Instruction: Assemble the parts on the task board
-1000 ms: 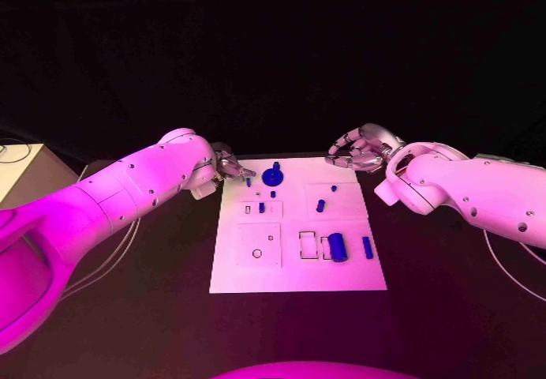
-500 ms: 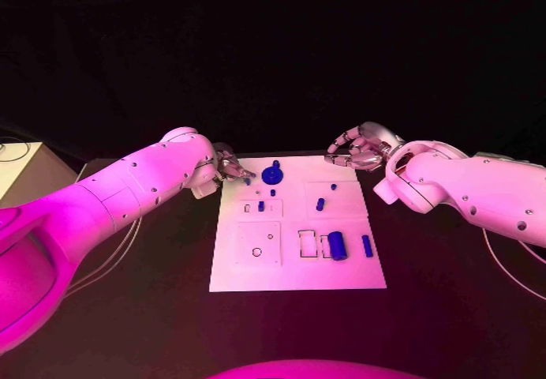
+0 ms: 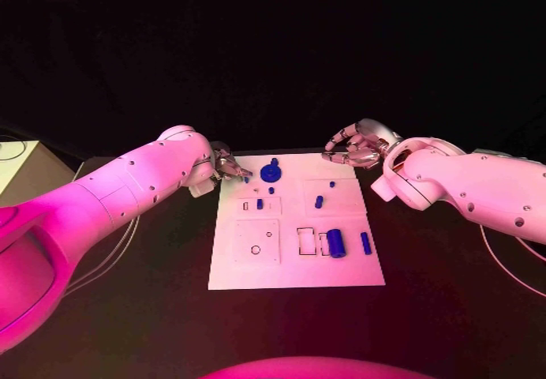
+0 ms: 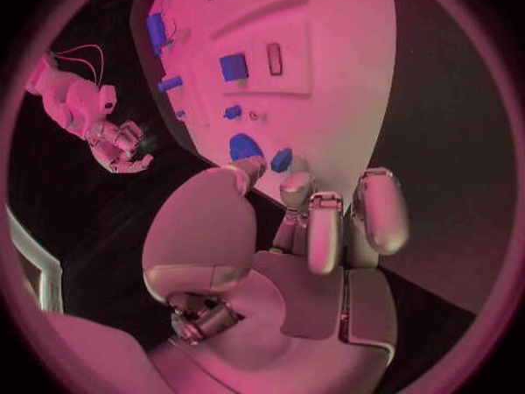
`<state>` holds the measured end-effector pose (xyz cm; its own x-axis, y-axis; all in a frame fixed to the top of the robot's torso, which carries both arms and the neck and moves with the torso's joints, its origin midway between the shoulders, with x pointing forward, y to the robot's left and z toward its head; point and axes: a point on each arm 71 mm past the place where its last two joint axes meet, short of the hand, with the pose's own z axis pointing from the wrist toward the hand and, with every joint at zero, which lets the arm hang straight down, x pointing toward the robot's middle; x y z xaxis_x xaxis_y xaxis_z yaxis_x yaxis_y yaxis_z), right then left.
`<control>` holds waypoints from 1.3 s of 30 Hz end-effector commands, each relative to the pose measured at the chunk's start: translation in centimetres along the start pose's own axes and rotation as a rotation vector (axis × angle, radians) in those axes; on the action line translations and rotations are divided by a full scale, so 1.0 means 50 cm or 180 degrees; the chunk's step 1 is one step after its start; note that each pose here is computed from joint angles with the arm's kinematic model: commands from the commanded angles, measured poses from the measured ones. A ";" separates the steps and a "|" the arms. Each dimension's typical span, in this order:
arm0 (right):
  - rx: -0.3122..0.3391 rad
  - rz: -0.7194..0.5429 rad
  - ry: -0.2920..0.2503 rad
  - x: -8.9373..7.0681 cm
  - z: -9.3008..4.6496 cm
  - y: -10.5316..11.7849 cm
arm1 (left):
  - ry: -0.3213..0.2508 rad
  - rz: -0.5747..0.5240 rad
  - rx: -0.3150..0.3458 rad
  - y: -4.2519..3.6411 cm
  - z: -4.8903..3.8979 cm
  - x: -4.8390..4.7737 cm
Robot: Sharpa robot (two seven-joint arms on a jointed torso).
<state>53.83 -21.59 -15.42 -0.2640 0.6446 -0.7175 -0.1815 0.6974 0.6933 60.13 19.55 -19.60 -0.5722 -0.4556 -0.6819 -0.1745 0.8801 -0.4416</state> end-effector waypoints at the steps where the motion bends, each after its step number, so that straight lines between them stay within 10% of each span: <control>1: -0.0024 -0.0021 -0.0016 -0.002 0.000 0.003 | 0.0054 -0.0011 0.0036 -0.005 0.000 0.002; 39: -0.0036 -0.0021 0.0028 0.005 0.005 0.008 | 0.0327 -0.0238 0.0110 0.000 0.005 0.015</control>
<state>53.91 -21.14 -15.39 -0.2681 0.6429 -0.7175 -0.1869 0.6959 0.6934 60.10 19.50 -20.05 -0.6093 -0.5084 -0.6085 -0.2007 0.8413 -0.5019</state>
